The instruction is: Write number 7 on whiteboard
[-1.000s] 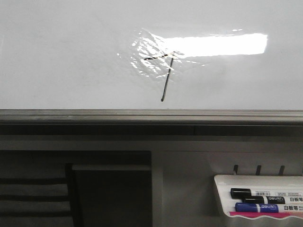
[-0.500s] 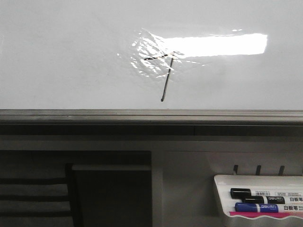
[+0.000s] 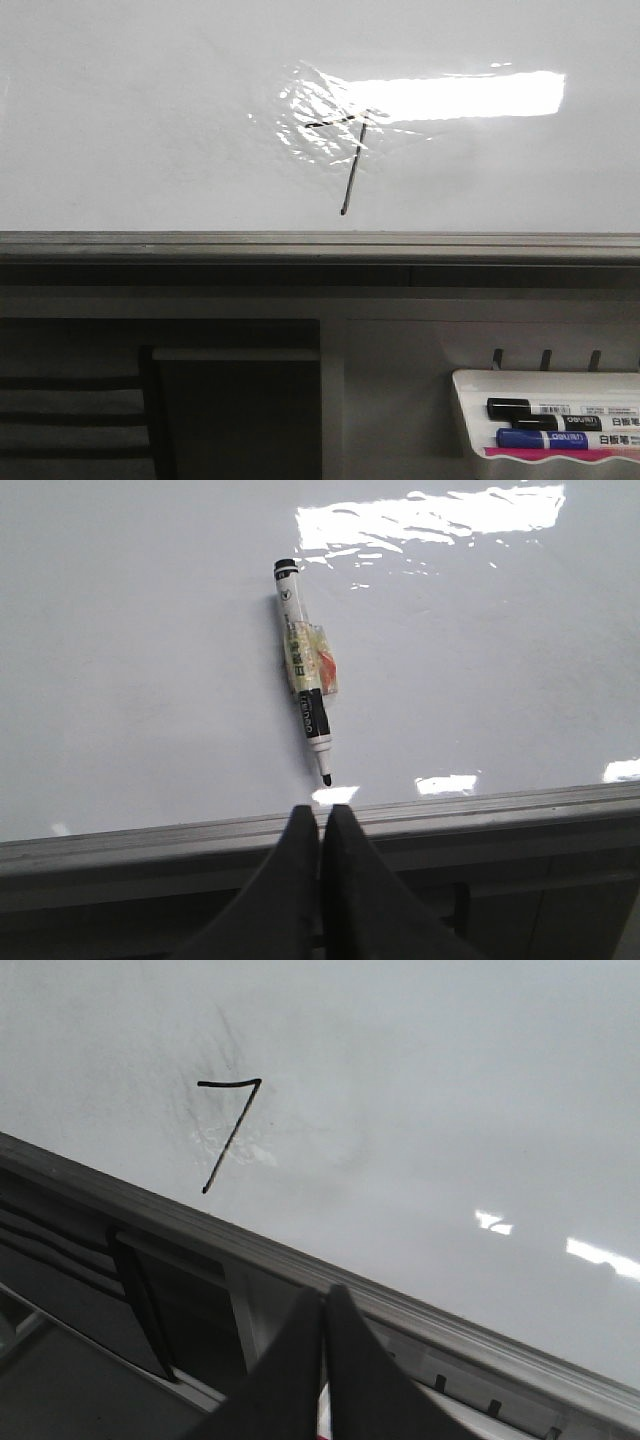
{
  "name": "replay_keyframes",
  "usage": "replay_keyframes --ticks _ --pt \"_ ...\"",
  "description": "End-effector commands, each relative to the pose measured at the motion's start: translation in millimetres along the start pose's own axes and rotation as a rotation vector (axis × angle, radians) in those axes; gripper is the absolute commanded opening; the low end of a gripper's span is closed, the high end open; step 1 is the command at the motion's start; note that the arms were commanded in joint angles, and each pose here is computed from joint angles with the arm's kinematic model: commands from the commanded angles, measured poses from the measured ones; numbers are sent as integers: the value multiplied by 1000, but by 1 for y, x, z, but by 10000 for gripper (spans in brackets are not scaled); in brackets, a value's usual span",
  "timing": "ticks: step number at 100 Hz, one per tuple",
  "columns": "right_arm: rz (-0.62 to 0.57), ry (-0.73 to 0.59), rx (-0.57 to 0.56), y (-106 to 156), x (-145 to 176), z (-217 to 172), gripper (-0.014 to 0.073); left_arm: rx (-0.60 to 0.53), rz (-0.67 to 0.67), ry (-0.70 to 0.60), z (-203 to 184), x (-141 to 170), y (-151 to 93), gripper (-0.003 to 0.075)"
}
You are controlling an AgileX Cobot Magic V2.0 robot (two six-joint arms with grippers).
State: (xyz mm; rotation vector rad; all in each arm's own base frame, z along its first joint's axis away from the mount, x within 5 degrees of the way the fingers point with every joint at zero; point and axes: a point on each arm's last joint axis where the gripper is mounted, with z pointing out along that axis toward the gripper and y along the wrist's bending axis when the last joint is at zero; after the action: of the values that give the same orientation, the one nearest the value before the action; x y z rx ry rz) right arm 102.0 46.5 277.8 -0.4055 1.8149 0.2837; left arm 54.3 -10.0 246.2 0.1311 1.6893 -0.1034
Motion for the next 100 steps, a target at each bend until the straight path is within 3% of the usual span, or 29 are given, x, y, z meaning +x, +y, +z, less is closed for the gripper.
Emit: replay_keyframes --ticks 1,31,50,66,91,100 --pt "-17 -101 5 -1 -15 -2 -71 -4 -18 -113 -5 -2 0 -20" --pt "-17 -101 5 -1 -15 -2 -71 -57 -50 -292 3 34 6 -20" --pt "-17 -101 5 -1 -15 -2 -71 -58 -11 -277 3 37 5 -20" --pt "-17 -101 5 -1 -15 -2 -71 -72 197 -272 3 37 4 -20" --pt "-17 -101 5 -1 -15 -2 -71 -71 180 -281 3 36 4 -20" --pt "-17 -101 5 -1 -15 -2 -71 -54 62 -300 3 34 4 -20"
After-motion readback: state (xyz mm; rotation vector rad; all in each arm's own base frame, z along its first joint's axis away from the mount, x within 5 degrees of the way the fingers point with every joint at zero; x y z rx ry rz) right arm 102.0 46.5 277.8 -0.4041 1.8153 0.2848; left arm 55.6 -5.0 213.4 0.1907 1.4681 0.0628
